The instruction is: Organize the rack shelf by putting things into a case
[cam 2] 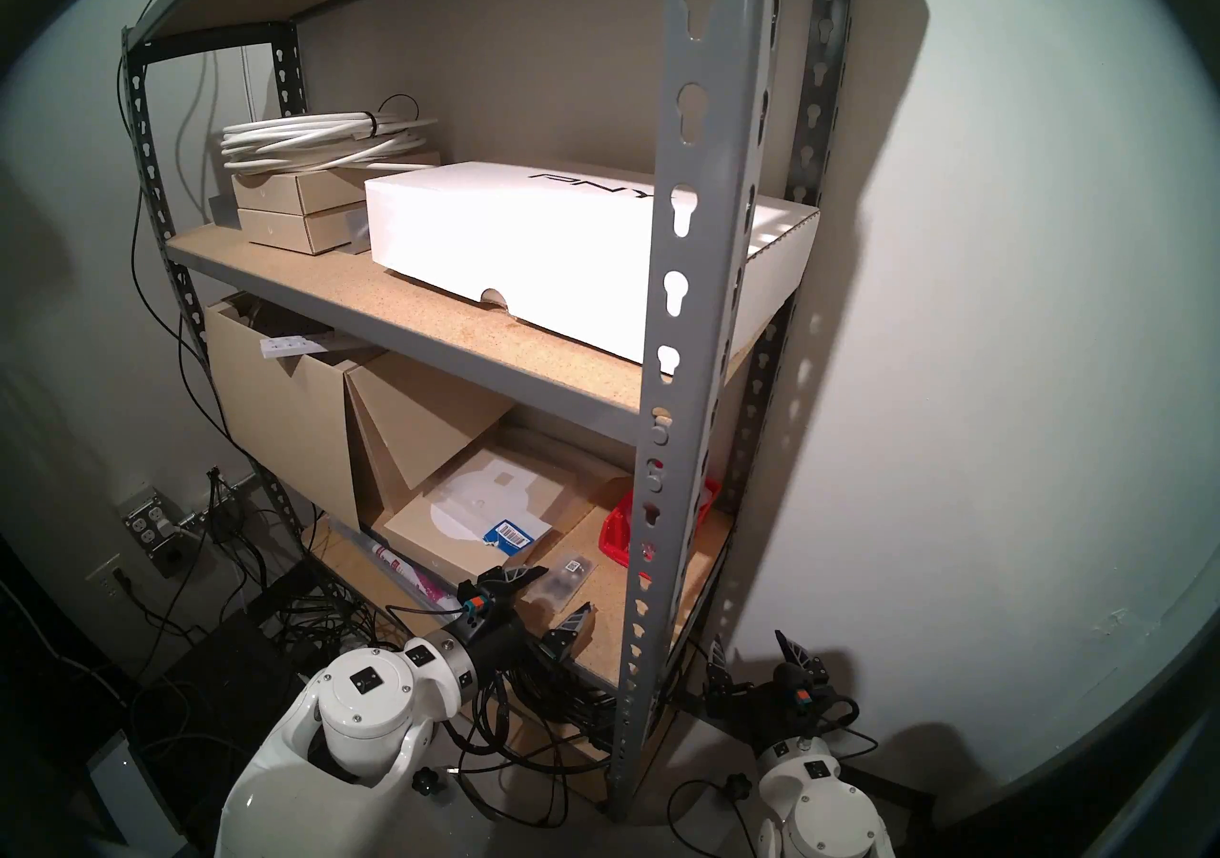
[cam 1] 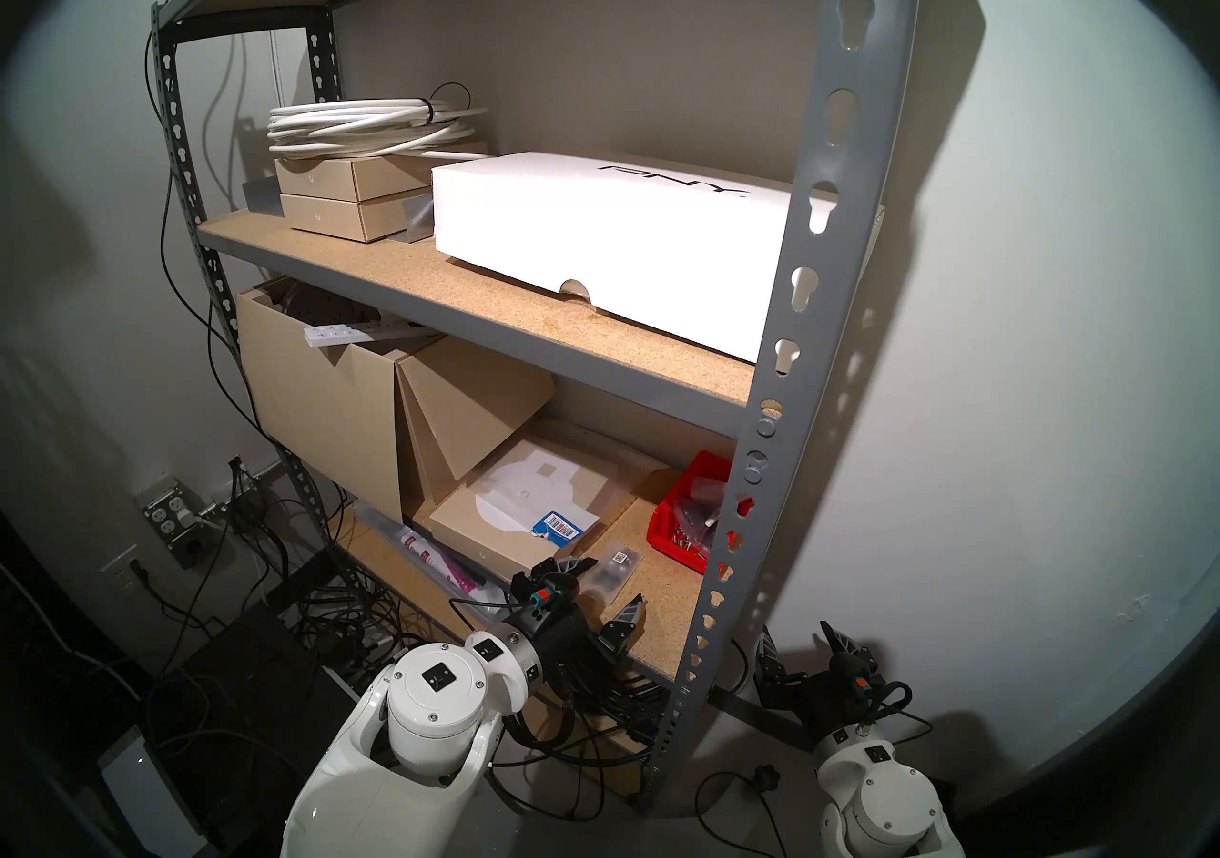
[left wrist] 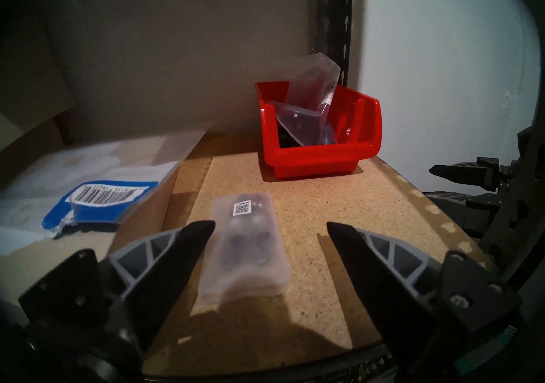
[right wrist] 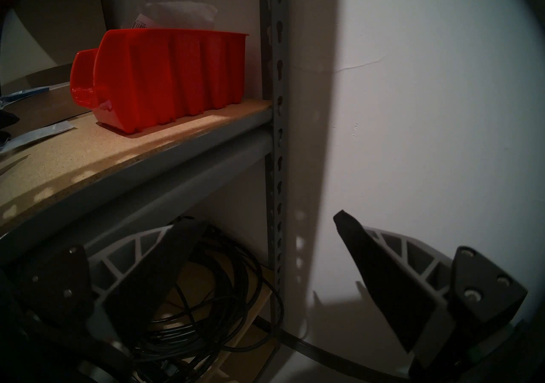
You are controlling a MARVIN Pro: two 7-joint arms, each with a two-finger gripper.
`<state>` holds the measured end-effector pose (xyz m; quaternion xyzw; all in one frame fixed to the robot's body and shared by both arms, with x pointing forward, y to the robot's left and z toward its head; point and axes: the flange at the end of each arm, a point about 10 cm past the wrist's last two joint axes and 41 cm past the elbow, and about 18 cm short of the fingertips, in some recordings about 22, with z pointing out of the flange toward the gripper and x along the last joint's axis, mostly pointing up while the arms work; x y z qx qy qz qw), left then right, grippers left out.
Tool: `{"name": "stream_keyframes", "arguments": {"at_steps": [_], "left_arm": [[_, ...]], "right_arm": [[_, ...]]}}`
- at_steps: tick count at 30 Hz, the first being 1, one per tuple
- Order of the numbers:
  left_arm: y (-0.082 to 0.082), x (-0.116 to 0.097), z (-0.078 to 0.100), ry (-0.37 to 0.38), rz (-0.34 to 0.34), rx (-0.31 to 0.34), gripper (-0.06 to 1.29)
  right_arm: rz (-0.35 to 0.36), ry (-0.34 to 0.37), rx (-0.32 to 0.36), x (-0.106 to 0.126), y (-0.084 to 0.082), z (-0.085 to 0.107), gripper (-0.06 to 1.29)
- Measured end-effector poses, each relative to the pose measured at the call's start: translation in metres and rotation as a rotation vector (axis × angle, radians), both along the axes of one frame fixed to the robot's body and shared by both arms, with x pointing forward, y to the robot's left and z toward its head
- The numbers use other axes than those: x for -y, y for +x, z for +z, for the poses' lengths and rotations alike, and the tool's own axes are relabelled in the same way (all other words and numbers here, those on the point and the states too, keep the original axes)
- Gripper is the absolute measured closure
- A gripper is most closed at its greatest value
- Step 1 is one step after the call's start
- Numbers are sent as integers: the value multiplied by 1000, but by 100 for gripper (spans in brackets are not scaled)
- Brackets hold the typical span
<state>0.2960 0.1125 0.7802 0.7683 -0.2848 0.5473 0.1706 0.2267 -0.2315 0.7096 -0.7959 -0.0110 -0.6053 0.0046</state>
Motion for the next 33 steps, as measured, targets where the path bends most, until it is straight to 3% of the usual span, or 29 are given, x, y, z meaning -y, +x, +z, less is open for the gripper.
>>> {"name": "stream_keyframes", "arguments": {"at_steps": [14,25,33], "left_arm": [[9,-3,7,16,0,-57,16],[11,5,-3,26,-23,-97,17],[14,6,-6,43,-13,-86,17]], "right_arm": [[0,0,0,0,0,0,-3],[0,0,0,0,0,0,-3],[0,0,0,0,0,0,-3]]}}
